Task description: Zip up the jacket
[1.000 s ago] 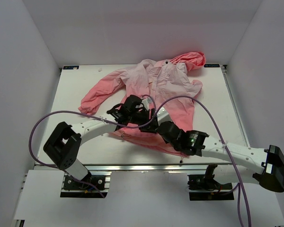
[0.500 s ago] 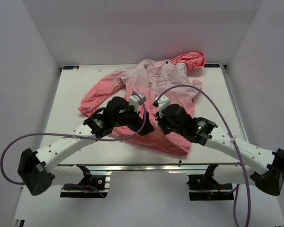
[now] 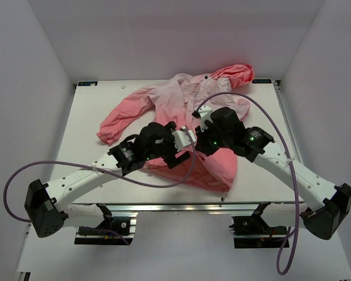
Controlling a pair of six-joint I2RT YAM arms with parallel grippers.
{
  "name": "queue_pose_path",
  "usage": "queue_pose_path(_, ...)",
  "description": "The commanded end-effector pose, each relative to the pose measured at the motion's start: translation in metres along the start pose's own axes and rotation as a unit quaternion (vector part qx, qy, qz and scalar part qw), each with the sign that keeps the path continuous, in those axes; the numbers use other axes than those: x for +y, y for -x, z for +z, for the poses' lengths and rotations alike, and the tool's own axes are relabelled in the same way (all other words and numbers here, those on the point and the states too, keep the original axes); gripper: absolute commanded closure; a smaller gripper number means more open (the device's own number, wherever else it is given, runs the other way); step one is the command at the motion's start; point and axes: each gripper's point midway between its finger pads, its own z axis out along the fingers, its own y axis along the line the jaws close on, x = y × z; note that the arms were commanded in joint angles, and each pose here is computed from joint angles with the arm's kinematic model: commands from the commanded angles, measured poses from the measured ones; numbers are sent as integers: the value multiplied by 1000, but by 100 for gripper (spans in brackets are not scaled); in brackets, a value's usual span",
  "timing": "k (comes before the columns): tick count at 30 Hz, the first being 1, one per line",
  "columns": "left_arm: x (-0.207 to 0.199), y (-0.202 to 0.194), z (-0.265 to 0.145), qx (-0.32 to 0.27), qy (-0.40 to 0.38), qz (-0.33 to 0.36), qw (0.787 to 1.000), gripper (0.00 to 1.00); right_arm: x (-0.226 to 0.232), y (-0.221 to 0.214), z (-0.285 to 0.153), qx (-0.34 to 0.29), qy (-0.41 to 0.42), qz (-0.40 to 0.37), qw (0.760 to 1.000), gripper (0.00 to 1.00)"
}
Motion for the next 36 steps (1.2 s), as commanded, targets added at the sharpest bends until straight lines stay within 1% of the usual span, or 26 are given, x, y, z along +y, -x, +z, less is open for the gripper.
queue_pose_path(1, 15, 22, -4, -5, 43, 127, 991, 4, 13, 16, -6, -9, 44, 1, 999, 100)
queue_pose_path(4, 8, 23, -1, -13, 23, 146, 989, 5, 10, 17, -3, -6, 43, 9, 999, 100)
queue_pose_path(5, 8, 29, -2, -27, 25, 147, 989, 5, 9, 18, -3, -7, 42, 12, 999, 100)
queue_pose_path(6, 1, 30, -1, -39, 8, 150, 988, 5, 8, 18, -2, -6, 42, 16, 999, 100)
queue_pose_path(7, -1, 26, 1, -40, 5, 155, 987, 5, 9, 21, -3, -8, 44, 16, 999, 100)
queue_pose_path(8, -1, 28, 3, -47, 9, 157, 986, 8, 11, 22, -3, -8, 52, 17, 998, 100)
queue_pose_path(10, 2, 26, 8, -39, 13, 160, 986, 13, 14, 24, -5, -11, 61, 14, 998, 100)
queue_pose_path(12, 1, 23, 13, -29, 8, 163, 986, 25, 15, 25, -6, -12, 65, 14, 998, 100)
queue_pose_path(16, -14, 19, 25, -27, -41, 186, 981, 26, 13, 25, -3, -10, 69, 17, 997, 100)
queue_pose_path(19, -17, 23, 26, -37, -50, 192, 979, 27, 13, 25, -3, -11, 76, 21, 997, 100)
queue_pose_path(21, -17, 26, 25, -44, -49, 193, 979, 31, 13, 25, -3, -10, 77, 21, 997, 100)
queue_pose_path(24, -17, 33, 23, -58, -47, 195, 978, 35, 12, 23, -1, -6, 78, 22, 997, 100)
queue_pose_path(29, -11, 40, 25, -67, -31, 196, 978, 35, 13, 20, 0, -1, 81, 24, 996, 100)
queue_pose_path(30, -9, 43, 25, -69, -27, 196, 978, 37, 12, 21, 0, -2, 81, 25, 996, 100)
queue_pose_path(32, -8, 40, 27, -62, -25, 198, 978, 43, 13, 20, 0, -2, 82, 25, 996, 100)
queue_pose_path(34, -8, 43, 28, -63, -26, 197, 978, 52, 12, 20, 1, 0, 81, 25, 996, 100)
queue_pose_path(35, -8, 43, 28, -63, -29, 197, 978, 64, 11, 20, 1, -1, 78, 26, 997, 100)
queue_pose_path(36, -8, 44, 28, -63, -30, 197, 978, 69, 11, 20, 2, -1, 75, 28, 997, 100)
